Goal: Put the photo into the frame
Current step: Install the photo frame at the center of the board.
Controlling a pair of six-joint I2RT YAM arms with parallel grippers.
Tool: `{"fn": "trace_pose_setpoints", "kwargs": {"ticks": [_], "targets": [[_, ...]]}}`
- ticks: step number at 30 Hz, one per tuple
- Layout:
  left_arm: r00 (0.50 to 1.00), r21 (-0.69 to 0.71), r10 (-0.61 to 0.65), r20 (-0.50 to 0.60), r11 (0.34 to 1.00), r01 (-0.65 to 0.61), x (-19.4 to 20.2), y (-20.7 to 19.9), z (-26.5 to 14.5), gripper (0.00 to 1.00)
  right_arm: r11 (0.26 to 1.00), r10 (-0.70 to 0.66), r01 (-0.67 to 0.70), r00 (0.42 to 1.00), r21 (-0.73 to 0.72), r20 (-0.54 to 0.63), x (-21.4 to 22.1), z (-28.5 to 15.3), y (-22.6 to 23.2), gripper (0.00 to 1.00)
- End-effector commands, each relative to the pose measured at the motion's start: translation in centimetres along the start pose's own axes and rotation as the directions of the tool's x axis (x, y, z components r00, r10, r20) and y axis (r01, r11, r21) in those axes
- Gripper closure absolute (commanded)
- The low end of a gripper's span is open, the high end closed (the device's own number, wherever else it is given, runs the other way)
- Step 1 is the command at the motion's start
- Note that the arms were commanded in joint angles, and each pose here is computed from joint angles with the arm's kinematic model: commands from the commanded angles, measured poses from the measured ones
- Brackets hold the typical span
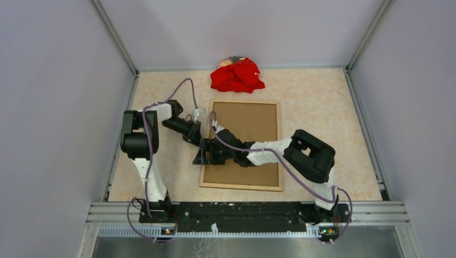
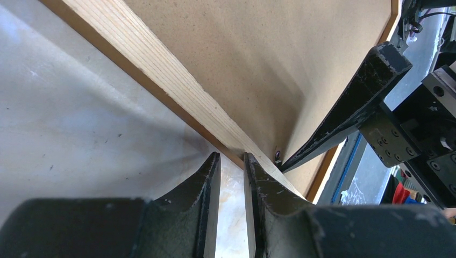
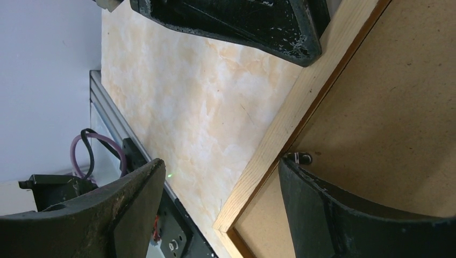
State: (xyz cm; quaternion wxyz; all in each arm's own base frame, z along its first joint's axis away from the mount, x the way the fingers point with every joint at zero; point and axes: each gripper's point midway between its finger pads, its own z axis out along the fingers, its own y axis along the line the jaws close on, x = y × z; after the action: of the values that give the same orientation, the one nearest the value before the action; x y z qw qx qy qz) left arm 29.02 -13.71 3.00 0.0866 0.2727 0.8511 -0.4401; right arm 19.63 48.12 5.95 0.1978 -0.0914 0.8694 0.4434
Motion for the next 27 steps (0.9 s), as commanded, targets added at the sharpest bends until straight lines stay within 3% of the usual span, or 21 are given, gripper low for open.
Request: {"fn": "trace_pose_setpoints", "kwargs": {"ticks": [1,12,27], "targets": [[0.998,-0.010,0.060,0.006,0.998,-0.059,-0.4,-0.3,-0.2,0.72,0.999,-0.033,0.034,0.998,-0.011,0.051,-1.6,-2.0,1.2,0.23],[0.998,-0.006,0.056,0.004,0.998,-0.056,-0.3,-0.3,-0.2,0.72,1.000,0.021,-0.021,1.000,-0.012,-0.004,0.8,-2.1,-0.6,0.23],[0.998,-0.007,0.066,0.004,0.998,-0.066,-0.2,-0.5,-0.3,0.72,1.000,-0.001,0.000,0.999,0.025,0.043,-1.4,-0.2,-1.0,0.23]]}}
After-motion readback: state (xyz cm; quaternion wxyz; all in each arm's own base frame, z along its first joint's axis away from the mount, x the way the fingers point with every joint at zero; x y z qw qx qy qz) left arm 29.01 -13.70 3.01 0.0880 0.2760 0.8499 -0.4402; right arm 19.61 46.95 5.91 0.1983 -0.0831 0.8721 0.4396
